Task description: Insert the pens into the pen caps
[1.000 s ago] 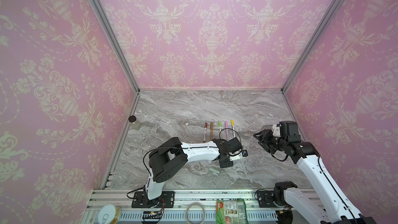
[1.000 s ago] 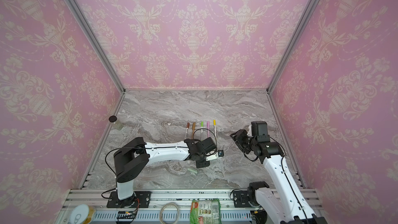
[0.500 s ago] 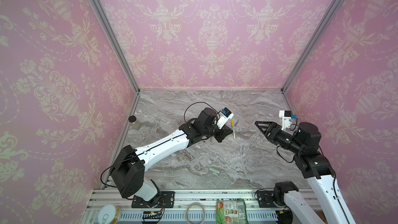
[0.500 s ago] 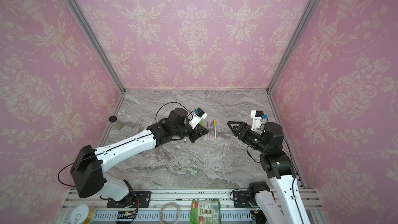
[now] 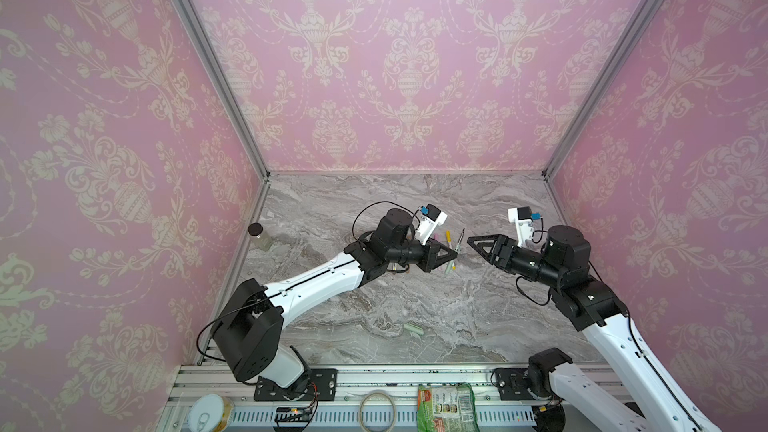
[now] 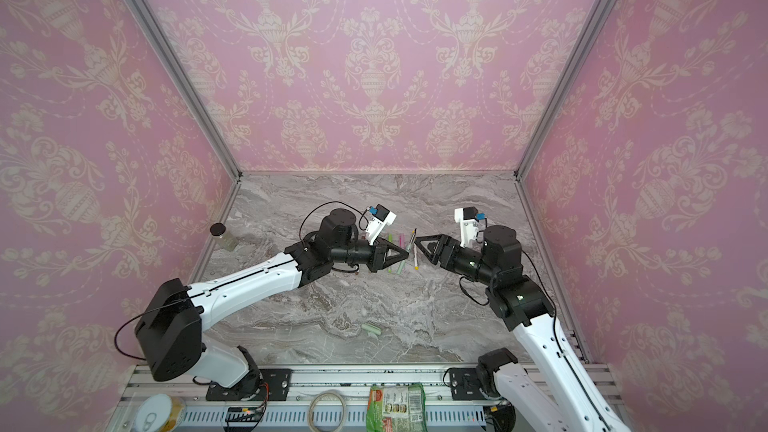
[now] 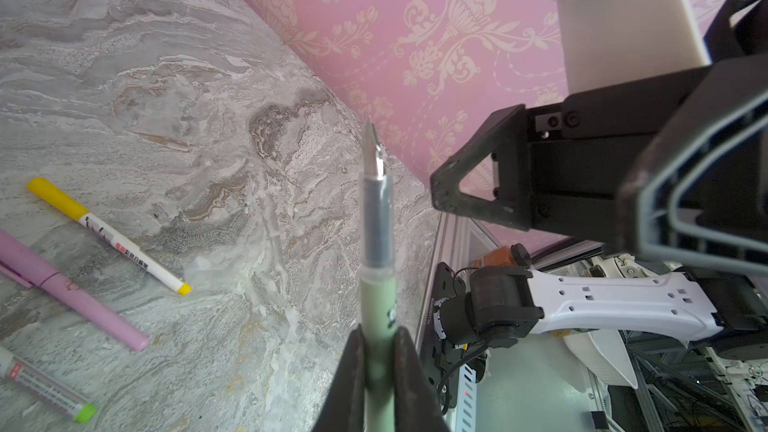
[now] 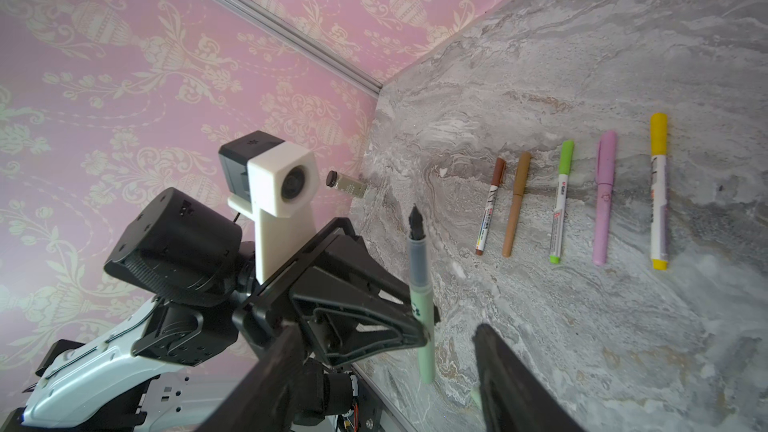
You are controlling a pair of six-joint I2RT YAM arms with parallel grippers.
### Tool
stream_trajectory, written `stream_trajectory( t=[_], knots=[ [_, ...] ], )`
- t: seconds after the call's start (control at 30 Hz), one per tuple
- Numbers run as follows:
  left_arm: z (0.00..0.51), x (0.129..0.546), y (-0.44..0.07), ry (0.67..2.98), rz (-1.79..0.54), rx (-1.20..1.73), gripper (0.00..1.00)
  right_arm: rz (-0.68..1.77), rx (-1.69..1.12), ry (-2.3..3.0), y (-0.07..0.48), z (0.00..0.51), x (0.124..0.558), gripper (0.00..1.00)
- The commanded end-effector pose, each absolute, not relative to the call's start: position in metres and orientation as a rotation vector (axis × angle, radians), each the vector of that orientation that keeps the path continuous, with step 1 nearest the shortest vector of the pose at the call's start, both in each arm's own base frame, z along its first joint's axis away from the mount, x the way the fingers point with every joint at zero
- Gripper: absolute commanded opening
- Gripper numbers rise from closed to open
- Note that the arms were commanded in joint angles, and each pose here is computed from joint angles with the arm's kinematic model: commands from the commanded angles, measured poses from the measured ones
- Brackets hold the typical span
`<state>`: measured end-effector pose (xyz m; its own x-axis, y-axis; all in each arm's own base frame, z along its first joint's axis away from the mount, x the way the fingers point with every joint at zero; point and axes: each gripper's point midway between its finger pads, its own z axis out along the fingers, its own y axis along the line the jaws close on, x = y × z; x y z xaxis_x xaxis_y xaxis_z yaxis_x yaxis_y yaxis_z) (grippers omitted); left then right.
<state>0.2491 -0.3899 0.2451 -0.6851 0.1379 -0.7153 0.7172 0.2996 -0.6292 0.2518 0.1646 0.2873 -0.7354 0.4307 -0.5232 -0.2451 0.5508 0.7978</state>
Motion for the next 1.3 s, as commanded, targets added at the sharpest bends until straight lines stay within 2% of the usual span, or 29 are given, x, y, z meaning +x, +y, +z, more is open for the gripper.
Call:
stream_trajectory(
  t=[0.0, 0.17, 0.4, 0.5, 0.77, 1.0, 1.13, 1.2, 1.27],
  knots=[
    [0.254, 0.243, -0.388, 2.007, -1.449, 0.751, 0.01, 1.205, 0.111, 2.027, 0.173, 0.294, 0.260, 0.64],
    [0.253, 0.245, -0.388, 2.004, -1.442, 0.740, 0.01, 1.209, 0.094, 2.074, 0.190, 0.281, 0.266, 0.56],
    [0.252, 0.249, -0.386, 2.012, -1.412, 0.716, 0.01, 1.207, 0.087, 2.100, 0.201, 0.272, 0.268, 0.34],
    [0.250, 0.250, -0.386, 2.017, -1.408, 0.710, 0.01, 1.205, 0.083, 2.115, 0.205, 0.267, 0.268, 0.31],
    [0.253, 0.250, -0.386, 2.013, -1.413, 0.709, 0.00, 1.157, 0.086, 2.153, 0.204, 0.255, 0.271, 0.31],
    [0.250, 0.251, -0.386, 2.032, -1.406, 0.708, 0.01, 1.134, 0.100, 2.157, 0.203, 0.256, 0.275, 0.09],
    [0.245, 0.250, -0.384, 2.051, -1.390, 0.710, 0.13, 1.131, 0.095, 2.148, 0.202, 0.261, 0.274, 0.04],
    [0.239, 0.249, -0.381, 2.074, -1.367, 0.716, 0.26, 1.132, 0.092, 2.134, 0.202, 0.266, 0.274, 0.04],
    [0.233, 0.247, -0.378, 2.096, -1.346, 0.726, 0.30, 1.138, 0.082, 2.120, 0.202, 0.272, 0.273, 0.04]
  ],
)
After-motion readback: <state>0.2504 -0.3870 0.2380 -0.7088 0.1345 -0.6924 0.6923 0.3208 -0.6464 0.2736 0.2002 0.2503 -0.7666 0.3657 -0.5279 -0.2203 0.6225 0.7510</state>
